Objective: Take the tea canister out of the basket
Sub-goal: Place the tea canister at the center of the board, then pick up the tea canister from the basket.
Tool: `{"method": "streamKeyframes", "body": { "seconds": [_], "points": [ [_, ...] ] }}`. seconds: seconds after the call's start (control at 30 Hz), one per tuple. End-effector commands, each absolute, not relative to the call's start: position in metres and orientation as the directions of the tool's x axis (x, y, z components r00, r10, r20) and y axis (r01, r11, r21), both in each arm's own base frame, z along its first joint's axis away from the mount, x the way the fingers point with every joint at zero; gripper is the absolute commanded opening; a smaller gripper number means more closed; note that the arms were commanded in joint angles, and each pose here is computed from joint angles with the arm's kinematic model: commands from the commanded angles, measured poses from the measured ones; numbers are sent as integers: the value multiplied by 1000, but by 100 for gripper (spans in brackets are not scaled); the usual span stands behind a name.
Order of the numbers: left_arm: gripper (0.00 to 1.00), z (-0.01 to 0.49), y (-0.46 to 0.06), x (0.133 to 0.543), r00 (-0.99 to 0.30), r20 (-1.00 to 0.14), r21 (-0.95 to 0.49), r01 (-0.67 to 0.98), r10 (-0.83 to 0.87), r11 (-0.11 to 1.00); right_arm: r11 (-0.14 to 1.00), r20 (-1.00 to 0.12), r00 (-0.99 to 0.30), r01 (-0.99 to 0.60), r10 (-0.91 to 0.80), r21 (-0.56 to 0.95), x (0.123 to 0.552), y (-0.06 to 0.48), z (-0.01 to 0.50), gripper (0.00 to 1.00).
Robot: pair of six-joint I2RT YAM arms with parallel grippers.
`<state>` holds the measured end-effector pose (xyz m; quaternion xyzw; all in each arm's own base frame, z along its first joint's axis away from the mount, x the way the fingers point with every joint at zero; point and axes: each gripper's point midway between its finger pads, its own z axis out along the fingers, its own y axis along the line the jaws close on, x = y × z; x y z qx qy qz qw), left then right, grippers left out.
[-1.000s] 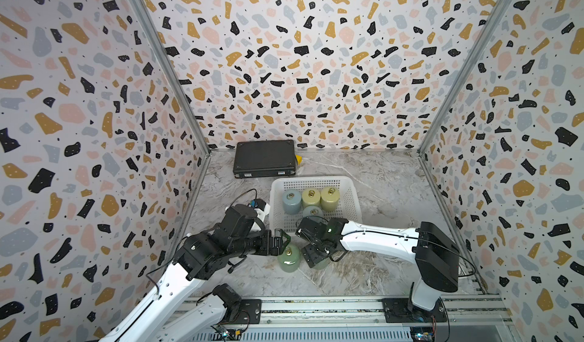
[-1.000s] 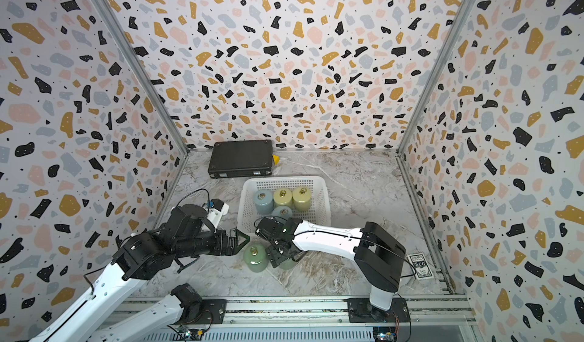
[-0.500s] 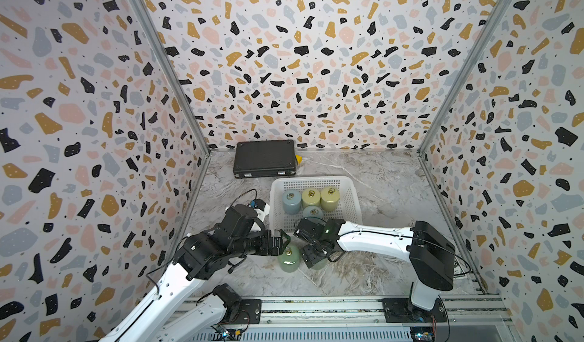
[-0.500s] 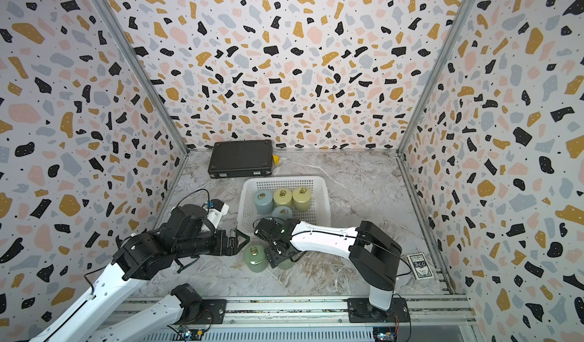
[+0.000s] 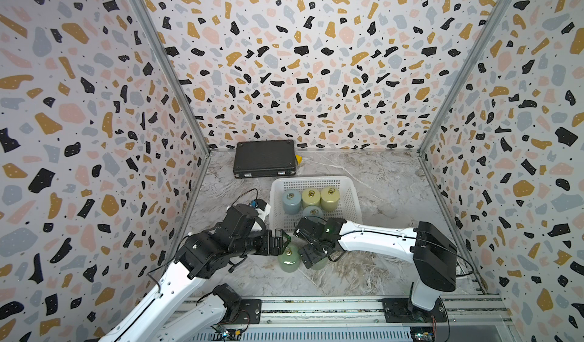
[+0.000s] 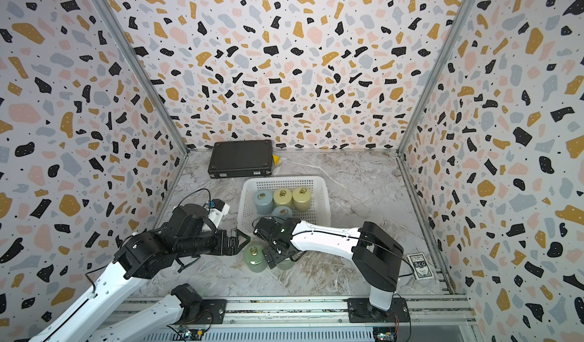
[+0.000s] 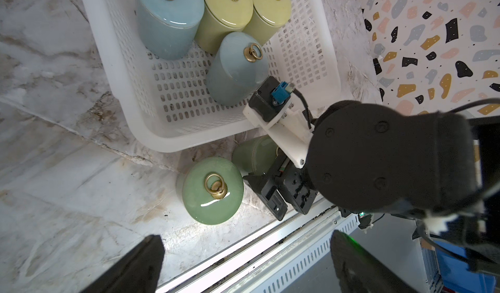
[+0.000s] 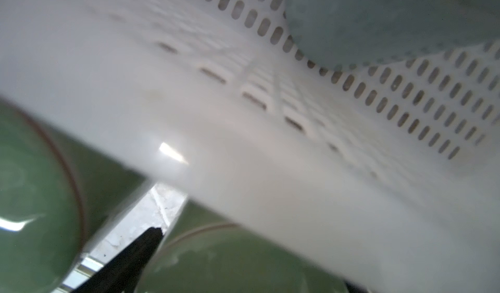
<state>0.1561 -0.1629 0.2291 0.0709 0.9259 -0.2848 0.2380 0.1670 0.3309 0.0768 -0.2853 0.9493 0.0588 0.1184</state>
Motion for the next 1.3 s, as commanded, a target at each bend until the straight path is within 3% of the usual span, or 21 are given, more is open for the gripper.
{"method": "streamKeyframes", "body": {
  "seconds": [0.0, 0.37, 0.6, 1.27],
  "points": [
    [100, 231, -167, 158, -867, -497, -497, 299, 14, 814, 825, -329, -788, -564, -521, 45, 172, 327, 119, 99],
    [100, 235, -176, 163, -859, -511, -508, 328, 28, 797, 816, -409, -756, -576, -511, 46, 178, 309, 174, 99],
    [100, 242, -179, 180, -843, -539, -497, 309, -9, 811, 846, -451, -762, -532, -465, 28, 216, 301, 190, 99],
    [100, 250, -166, 195, -813, -579, -437, 258, -51, 861, 874, -371, -821, -484, -434, 50, 300, 341, 136, 99]
  ]
}}
